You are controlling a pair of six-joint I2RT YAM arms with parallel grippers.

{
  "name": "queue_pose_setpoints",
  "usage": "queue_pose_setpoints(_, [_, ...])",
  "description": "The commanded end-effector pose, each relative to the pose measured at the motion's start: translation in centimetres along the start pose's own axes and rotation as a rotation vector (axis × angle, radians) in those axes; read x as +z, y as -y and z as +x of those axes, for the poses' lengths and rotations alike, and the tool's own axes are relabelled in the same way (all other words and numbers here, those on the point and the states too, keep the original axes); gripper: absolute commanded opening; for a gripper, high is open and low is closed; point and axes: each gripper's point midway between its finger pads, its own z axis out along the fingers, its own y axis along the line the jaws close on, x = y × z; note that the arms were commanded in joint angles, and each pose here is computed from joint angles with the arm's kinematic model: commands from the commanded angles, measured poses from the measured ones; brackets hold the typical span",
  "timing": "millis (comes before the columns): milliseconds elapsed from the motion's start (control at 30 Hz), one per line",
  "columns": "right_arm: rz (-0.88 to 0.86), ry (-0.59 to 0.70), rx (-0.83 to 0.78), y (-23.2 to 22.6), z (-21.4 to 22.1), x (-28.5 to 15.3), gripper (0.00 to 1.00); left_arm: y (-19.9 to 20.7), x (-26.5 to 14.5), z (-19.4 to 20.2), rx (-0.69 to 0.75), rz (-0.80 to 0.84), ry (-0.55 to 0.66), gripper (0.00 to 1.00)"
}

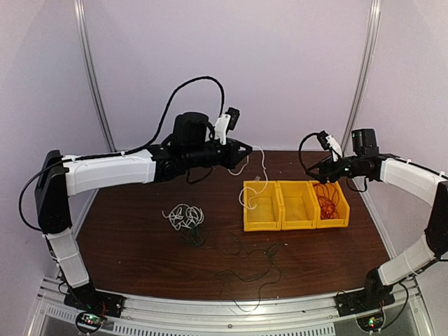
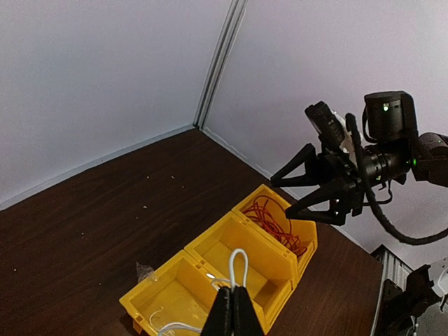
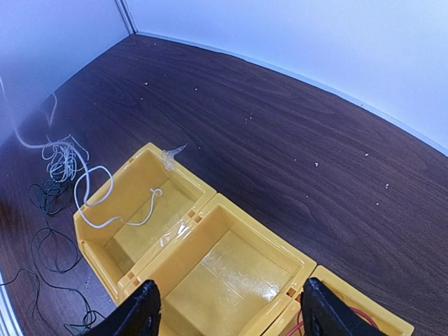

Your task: Untangle the cables

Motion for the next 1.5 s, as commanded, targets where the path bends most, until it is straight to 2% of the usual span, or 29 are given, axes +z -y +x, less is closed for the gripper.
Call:
queue_pose_setpoints(0, [-0.016, 0.014, -0.023, -0.4, -0.2, -0.1, 0.70, 1.4, 0.5, -1.1, -0.029, 0.081, 0.060, 0.00])
queue_pose_setpoints(233, [-0.021, 0.011, -0.022, -0.4, -0.1, 0.1, 0.70, 0.7, 2.4, 1.4, -0.076, 0.086, 0.014, 0.00])
queue_pose_setpoints(367, [-0.027, 0.002, -0.017, -0.3, 0.2, 0.3, 0.70, -0.3, 4.2, 4.6, -0.188, 0.086, -0.021, 0.00])
queue_pose_setpoints(633, [-0.037, -0.013, -0.013, -0.3, 0.5, 0.6, 0.70, 0.3, 7.1, 8.6, -0.300, -0.007, -0.045, 0.00])
queue_pose_setpoints(867, [-0.046, -0.018, -0.008, -0.4, 0.7, 0.6, 0.70, -2.1, 8.4, 13.1, -0.434, -0.102, -0.109, 0.00])
queue_pose_setpoints(967, [-0.046, -0.017, -0.012, -0.5, 0.6, 0.5, 0.70, -2.4, 8.7, 13.6, -0.454, -0.128, -0.132, 0.00])
queue_pose_setpoints(1067, [-0.048, -0.015, -0.010, -0.5, 0.5, 0.5, 0.70, -2.2, 8.8, 12.1, -0.441, -0.139, -0.124, 0.30])
queue_pose_setpoints(1167, [-0.052, -0.018, -0.007, -0.6, 0.5, 0.6, 0.70, -1.4, 8.4, 9.4, -0.404, -0.126, -0.095, 0.46])
queue_pose_setpoints(1233, [-0.054, -0.017, -0.007, -0.7, 0.5, 0.6, 0.70, -0.7, 7.8, 7.6, -0.371, -0.111, -0.074, 0.51])
queue_pose_setpoints(1367, [-0.053, -0.010, -0.018, -0.8, 0.3, 0.4, 0.70, 0.5, 5.1, 3.8, -0.287, -0.093, -0.020, 0.53])
queue_pose_setpoints(1467, [-0.048, 0.001, -0.055, -1.4, -0.2, 0.2, 0.70, -0.6, 1.7, 2.5, -0.212, -0.191, 0.012, 0.54])
